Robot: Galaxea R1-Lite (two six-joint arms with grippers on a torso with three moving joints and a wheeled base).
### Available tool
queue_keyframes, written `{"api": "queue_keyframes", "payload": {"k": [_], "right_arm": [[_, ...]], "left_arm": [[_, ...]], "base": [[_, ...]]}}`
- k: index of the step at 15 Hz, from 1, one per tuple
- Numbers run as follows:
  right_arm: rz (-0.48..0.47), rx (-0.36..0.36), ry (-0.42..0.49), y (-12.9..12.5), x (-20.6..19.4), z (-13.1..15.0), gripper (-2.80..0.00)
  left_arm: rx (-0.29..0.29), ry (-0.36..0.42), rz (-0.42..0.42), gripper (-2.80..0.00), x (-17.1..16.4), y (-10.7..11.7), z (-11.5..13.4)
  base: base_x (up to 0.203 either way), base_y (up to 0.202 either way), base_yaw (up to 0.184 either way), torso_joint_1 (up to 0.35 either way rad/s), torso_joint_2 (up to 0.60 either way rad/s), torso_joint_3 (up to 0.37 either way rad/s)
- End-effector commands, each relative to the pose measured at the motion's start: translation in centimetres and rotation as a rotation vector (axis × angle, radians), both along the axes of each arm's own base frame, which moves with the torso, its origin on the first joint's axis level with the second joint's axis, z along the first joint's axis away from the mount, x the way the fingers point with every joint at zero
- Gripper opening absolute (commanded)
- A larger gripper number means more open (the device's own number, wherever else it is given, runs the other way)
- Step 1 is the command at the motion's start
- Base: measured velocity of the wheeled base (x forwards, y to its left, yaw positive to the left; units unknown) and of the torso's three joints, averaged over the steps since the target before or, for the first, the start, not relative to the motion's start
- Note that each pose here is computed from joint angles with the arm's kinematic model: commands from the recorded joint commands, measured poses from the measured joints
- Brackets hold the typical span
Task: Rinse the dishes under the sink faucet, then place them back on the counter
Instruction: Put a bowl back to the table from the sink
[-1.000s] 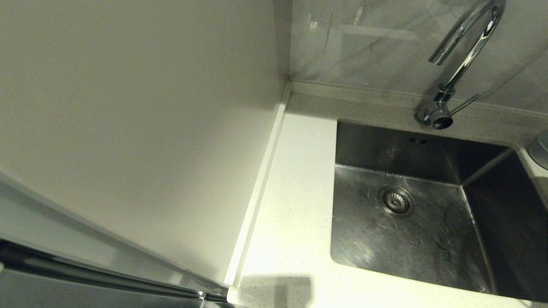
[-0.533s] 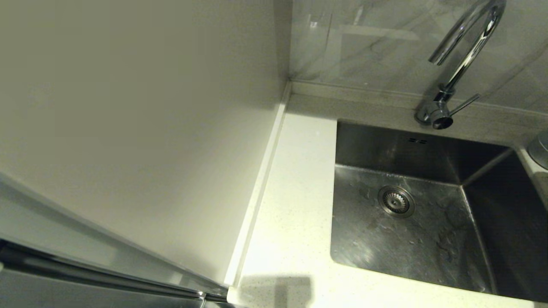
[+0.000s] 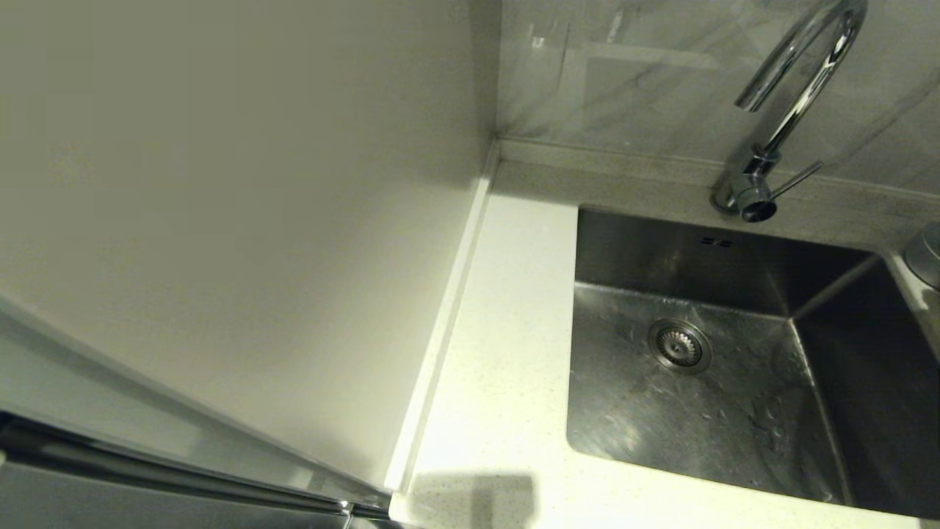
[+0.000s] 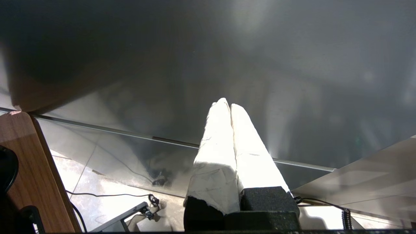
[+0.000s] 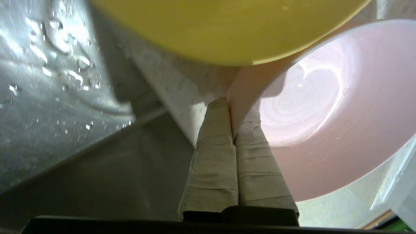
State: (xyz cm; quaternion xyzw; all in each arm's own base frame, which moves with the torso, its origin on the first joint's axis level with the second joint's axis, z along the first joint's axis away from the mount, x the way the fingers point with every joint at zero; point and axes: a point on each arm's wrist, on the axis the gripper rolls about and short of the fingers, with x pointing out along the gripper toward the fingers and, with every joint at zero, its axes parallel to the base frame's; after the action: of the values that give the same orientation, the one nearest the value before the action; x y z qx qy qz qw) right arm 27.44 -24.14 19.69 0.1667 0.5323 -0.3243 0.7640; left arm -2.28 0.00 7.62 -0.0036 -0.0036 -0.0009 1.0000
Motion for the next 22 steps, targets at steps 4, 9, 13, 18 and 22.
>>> {"api": "queue_keyframes", "payload": {"k": [4,9,13,18,22], "right_arm": [[-0.021,-0.007,0.001,-0.9,-0.3,-0.2,-2.8],[-0.031,-0.021,0.016,-1.6,-0.7,-0.3,0.0],[-0.038,-0.029,0.007,-1.8,-0.9,0.0,0.0],[-0.018,-0.115,-0.064,-0.8,-2.9,4.0,0.0],[0.029,-0.176,-0.094,1.8,-5.6,7.0,0.0]], "left_arm": [[-0.001,0.003,0.0,-2.8,0.0,0.0,-0.1],[-0.001,0.003,0.0,-2.8,0.0,0.0,-0.1],[-0.001,0.003,0.0,-2.8,0.0,0.0,-0.1],[-0.001,0.003,0.0,-2.8,0.0,0.0,-0.1],[-0.001,0.003,0.0,-2.8,0.0,0.0,-0.1]], "base": [[0.0,0.0,0.0,0.0,0.0,0.0],[0.0,0.0,0.0,0.0,0.0,0.0],[0.0,0.0,0.0,0.0,0.0,0.0],[0.0,0.0,0.0,0.0,0.0,0.0],[0.0,0.0,0.0,0.0,0.0,0.0]]}}
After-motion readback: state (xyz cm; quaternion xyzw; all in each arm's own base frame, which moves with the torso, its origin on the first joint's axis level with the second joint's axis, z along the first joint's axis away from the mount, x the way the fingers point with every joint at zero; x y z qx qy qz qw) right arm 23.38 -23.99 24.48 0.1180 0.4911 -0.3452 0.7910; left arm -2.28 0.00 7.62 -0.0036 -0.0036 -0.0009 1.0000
